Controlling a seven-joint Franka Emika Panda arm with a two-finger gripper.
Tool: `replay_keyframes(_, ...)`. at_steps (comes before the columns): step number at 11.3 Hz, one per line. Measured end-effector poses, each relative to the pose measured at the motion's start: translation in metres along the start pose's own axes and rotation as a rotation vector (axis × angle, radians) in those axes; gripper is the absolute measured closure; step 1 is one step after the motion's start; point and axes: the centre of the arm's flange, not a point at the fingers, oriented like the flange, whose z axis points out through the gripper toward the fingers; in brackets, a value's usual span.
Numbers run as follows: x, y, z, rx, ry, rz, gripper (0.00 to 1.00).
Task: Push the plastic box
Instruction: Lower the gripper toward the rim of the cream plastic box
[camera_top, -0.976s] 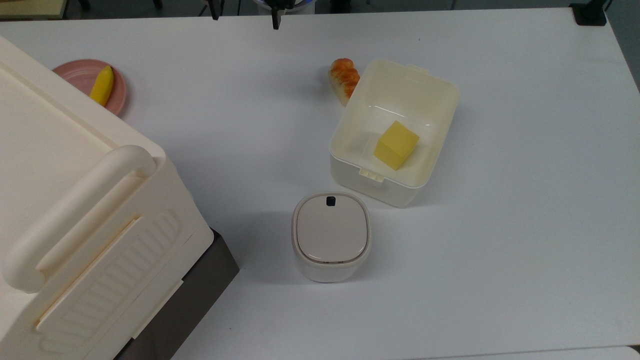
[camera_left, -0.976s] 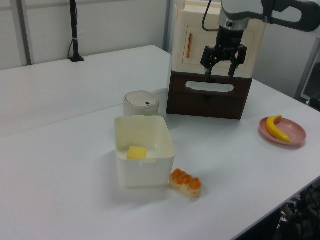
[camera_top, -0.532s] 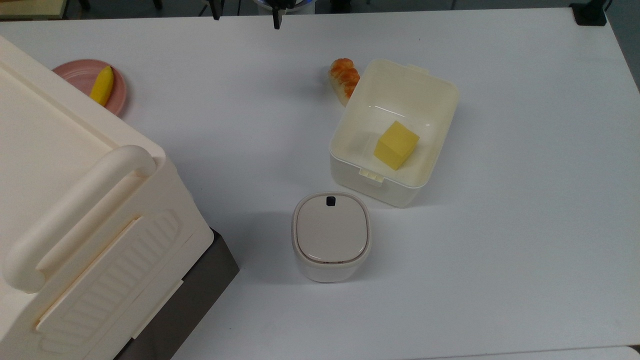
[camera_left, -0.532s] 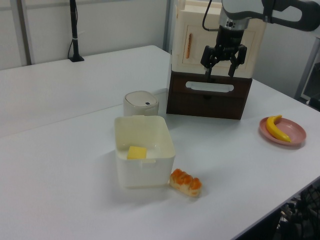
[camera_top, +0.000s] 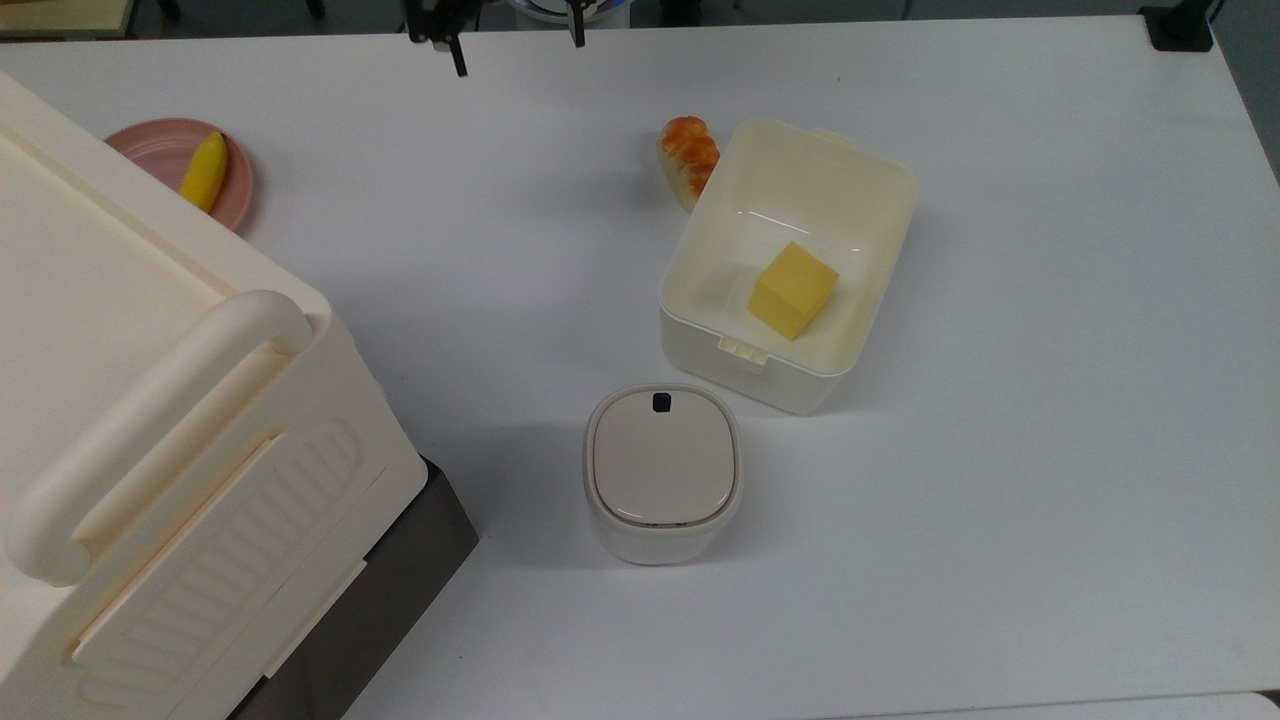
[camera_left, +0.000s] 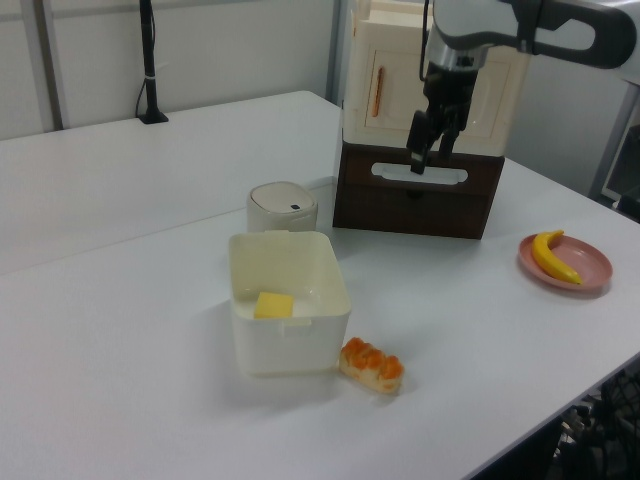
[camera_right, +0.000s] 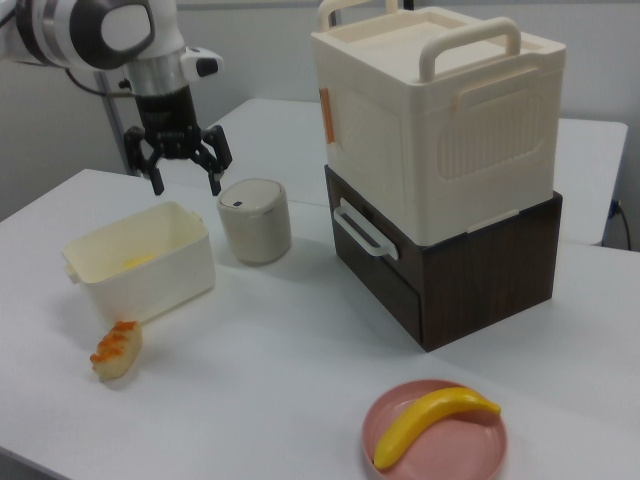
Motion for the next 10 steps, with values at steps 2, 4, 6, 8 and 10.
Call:
replay_keyframes(2,0.000,-0.009,0.029,0.025,-0.055,-0.216,0.00)
replay_keyframes(4,-0.002,-0.020,0.055,0.020,-0.125,-0.417,0.00)
replay_keyframes(6,-0.006,-0.022,0.070,-0.002,-0.186,-0.601,0.00)
replay_keyframes(8,-0.009,-0.022,0.081,-0.005,-0.225,-0.700,0.00)
replay_keyframes(10,-0.004,-0.036,0.102,-0.023,-0.211,-0.750,0.00)
